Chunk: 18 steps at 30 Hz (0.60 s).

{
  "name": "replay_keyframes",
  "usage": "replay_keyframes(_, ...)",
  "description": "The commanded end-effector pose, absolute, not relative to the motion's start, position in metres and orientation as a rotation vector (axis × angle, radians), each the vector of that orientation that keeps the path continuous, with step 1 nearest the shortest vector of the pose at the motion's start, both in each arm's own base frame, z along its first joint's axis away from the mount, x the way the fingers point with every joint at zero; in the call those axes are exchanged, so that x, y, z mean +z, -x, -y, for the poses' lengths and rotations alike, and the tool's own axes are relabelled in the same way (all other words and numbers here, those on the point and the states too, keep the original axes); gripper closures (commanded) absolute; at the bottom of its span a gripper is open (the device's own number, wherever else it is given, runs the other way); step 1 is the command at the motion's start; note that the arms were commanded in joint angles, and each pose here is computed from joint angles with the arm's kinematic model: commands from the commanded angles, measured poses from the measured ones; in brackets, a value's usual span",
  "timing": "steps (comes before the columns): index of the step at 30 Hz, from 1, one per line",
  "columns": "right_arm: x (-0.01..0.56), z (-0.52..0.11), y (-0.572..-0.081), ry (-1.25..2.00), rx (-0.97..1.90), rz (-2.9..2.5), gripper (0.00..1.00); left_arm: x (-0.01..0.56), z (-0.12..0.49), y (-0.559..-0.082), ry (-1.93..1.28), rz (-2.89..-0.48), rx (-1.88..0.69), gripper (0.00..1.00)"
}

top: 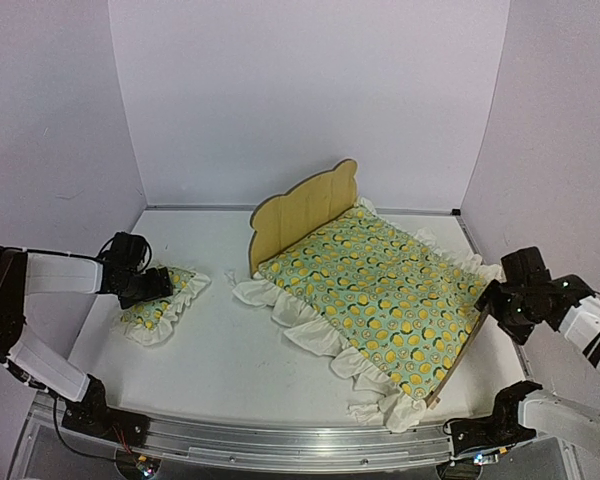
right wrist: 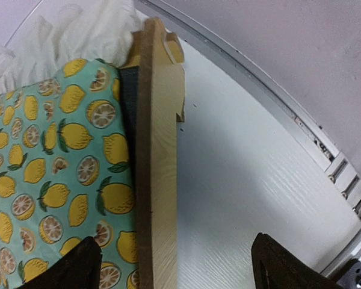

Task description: Set up the pet bed

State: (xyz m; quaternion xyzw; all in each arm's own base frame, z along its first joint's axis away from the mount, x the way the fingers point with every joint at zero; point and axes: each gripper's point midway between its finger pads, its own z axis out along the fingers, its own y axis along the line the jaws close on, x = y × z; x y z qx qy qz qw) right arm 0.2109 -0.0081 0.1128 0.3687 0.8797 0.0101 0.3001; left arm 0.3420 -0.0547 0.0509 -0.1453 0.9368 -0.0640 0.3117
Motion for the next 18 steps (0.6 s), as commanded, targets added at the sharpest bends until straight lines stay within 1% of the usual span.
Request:
replay_keyframes(1, 0.185, 0.0, -0.24, -0.659, 0.05, -2.279, 0.07, 0.064, 0.061, -0.364, 0.297, -2.445, -0.077, 0.07)
replay_keyframes(3, 0.211, -0.019, -0.252, -0.479, 0.128, -2.284, 0.04, 0.05, 0.068, -0.367, 0.284, -2.492, -0.094, 0.16)
replay_keyframes(4, 0.224, -0.031, -0.258, -0.386, 0.186, -2.275, 0.02, 0.043, 0.072, -0.369, 0.278, -2.517, -0.113, 0.23)
replay_keyframes(7, 0.256, -0.073, -0.271, -0.128, 0.404, -2.235, 0.02, 0.04, 0.084, -0.369, 0.255, -2.53, -0.201, 0.53)
replay_keyframes(8, 0.262, -0.087, -0.276, -0.056, 0.463, -2.24, 0.02, 0.046, 0.087, -0.369, 0.238, -2.507, -0.237, 0.67)
replay_keyframes(9, 0.266, -0.103, -0.28, 0.021, 0.533, -2.249, 0.02, 0.055, 0.089, -0.37, 0.224, -2.481, -0.262, 0.78)
replay_keyframes(10, 0.271, -0.122, -0.282, 0.113, 0.612, -2.245, 0.02, 0.07, 0.091, -0.37, 0.208, -2.447, -0.286, 0.85)
replay_keyframes(13, 0.293, -0.187, -0.279, 0.373, 0.77, -2.169, 0.02, 0.134, 0.097, -0.369, 0.165, -2.301, -0.369, 0.99)
replay_keyframes(16, 0.315, -0.252, -0.271, 0.584, 0.927, -2.087, 0.02, 0.232, 0.105, -0.356, 0.078, -2.069, -0.487, 1.0)
replay_keyframes(18, 0.331, -0.294, -0.257, 0.687, 1.067, -2.013, 0.02, 0.311, 0.117, -0.329, -0.041, -1.829, -0.617, 1.0)
